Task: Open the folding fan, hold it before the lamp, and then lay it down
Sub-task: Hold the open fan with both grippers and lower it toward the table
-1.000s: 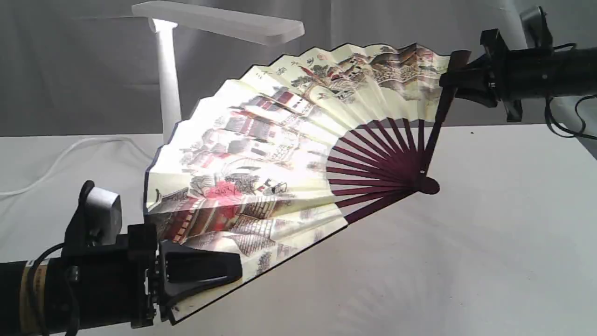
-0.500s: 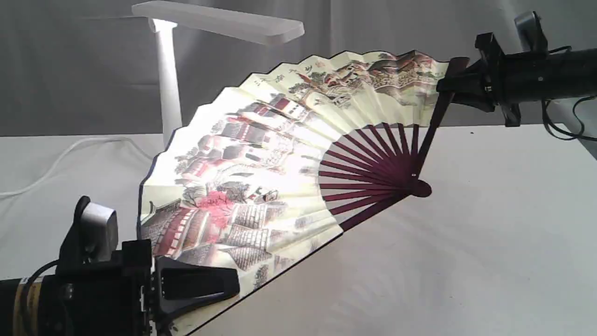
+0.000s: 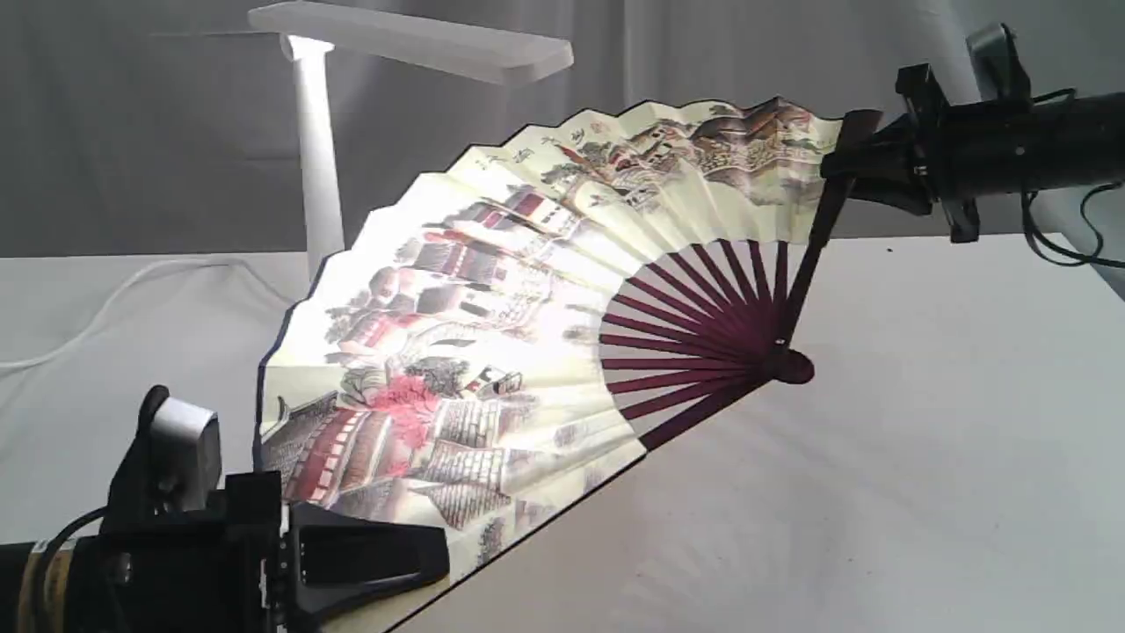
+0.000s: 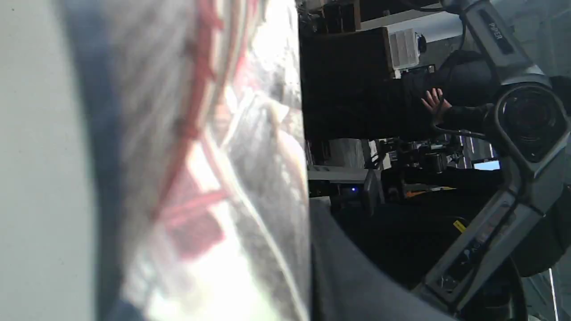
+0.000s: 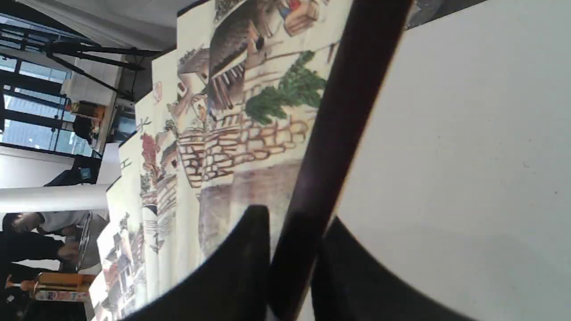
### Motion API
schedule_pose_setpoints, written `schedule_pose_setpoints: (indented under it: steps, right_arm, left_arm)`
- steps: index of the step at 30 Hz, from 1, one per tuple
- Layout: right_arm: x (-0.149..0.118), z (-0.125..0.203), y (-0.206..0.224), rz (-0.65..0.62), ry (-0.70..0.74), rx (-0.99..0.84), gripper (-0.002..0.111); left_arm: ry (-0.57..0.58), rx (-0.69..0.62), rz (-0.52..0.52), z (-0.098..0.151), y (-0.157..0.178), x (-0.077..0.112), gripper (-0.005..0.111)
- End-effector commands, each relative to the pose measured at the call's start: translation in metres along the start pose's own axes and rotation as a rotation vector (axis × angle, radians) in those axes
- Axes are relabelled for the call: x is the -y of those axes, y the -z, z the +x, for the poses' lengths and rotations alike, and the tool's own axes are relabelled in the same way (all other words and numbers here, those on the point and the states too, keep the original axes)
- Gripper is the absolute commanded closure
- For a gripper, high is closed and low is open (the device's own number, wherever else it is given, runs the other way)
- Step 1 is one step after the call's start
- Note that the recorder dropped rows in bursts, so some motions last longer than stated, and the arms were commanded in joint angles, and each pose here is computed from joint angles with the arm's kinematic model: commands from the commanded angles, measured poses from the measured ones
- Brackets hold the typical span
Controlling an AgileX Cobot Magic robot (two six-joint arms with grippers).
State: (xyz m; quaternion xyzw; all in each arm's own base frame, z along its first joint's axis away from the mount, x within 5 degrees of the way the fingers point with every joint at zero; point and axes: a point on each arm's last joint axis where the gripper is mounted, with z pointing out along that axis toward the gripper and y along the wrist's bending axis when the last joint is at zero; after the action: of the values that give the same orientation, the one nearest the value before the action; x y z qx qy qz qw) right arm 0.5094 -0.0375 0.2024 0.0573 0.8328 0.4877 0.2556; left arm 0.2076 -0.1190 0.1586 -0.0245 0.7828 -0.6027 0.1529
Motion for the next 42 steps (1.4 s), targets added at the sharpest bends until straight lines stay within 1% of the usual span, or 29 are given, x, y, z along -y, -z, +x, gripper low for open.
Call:
schedule_pose_setpoints:
  steps: [1, 5, 7, 9, 11, 14, 18, 26, 31, 36, 42]
  right_arm:
    - [0.014, -0.012, 0.014, 0.1, 0.06, 0.108, 0.108]
    - [0.013, -0.011, 0.014, 0.092, 0.062, 0.096, 0.108]
    - [0.012, -0.01, 0.014, 0.079, 0.061, 0.087, 0.108]
    - [0.01, -0.01, 0.013, 0.059, 0.055, 0.086, 0.108]
    - [0.005, -0.009, 0.013, 0.008, 0.055, 0.077, 0.108]
    - [-0.001, -0.009, 0.013, -0.058, 0.045, 0.072, 0.108]
    - [-0.005, -0.008, 0.015, -0.081, 0.051, 0.065, 0.108]
    - [-0.013, -0.008, 0.017, -0.113, 0.066, 0.057, 0.108]
    - [-0.023, -0.01, 0.022, -0.117, 0.088, 0.067, 0.108]
    - [-0.024, -0.01, 0.023, -0.12, 0.088, 0.069, 0.108]
    - [-0.024, -0.01, 0.023, -0.12, 0.107, 0.071, 0.108]
  left_arm:
    - [-0.074, -0.103, 0.03, 0.016, 0.004, 0.007, 0.107]
    - [-0.11, -0.078, 0.054, 0.015, 0.009, 0.021, 0.107]
    - [-0.147, -0.057, 0.076, 0.016, 0.014, 0.034, 0.107]
    - [-0.163, -0.046, 0.089, 0.017, 0.017, 0.042, 0.107]
    - [-0.187, -0.035, 0.104, 0.018, 0.021, 0.051, 0.107]
    - [-0.2, -0.023, 0.12, 0.02, 0.024, 0.06, 0.107]
    - [-0.219, -0.011, 0.137, 0.022, 0.029, 0.069, 0.107]
    - [-0.227, -0.001, 0.153, 0.025, 0.032, 0.077, 0.107]
    - [-0.229, 0.016, 0.168, 0.025, 0.035, 0.083, 0.107]
    - [-0.209, 0.034, 0.182, 0.025, 0.036, 0.086, 0.107]
    - [-0.214, 0.035, 0.183, 0.025, 0.037, 0.087, 0.107]
